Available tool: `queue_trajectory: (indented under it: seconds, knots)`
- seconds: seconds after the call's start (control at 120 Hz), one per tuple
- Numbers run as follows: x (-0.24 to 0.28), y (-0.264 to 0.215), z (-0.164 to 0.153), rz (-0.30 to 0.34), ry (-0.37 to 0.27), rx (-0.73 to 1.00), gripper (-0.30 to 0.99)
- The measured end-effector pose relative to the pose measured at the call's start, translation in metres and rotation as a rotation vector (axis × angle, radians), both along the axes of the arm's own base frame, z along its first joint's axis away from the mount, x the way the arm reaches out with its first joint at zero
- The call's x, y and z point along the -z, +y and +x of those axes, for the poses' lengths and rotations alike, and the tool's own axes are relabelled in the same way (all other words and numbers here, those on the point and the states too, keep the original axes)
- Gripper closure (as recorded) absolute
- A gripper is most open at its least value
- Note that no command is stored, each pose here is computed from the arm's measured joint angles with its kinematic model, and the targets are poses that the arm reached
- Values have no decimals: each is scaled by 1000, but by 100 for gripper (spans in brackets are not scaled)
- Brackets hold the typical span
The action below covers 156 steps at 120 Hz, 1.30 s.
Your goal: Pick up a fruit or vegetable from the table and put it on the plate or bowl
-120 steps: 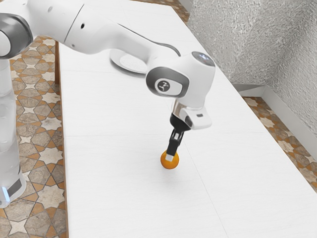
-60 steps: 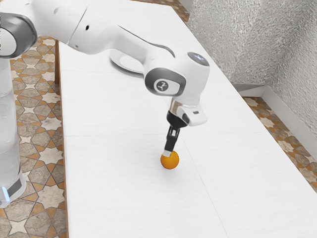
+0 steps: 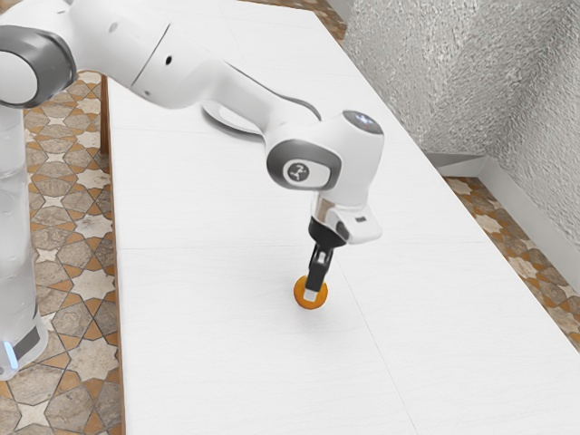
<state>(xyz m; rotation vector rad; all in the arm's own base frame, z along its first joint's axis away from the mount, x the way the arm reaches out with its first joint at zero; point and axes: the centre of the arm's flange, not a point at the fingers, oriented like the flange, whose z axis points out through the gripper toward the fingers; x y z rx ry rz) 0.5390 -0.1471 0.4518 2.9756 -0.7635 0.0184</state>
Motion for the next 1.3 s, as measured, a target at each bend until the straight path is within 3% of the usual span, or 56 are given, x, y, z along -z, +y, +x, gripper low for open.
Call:
queue_trajectory:
  seconds: [0.667, 0.95, 1.3]
  knots:
    - [15, -8, -6, -18, 19, 11, 0]
    - [22, -4, -4, -35, 37, -4, 26]
    - [18, -2, -1, -31, 25, -11, 37]
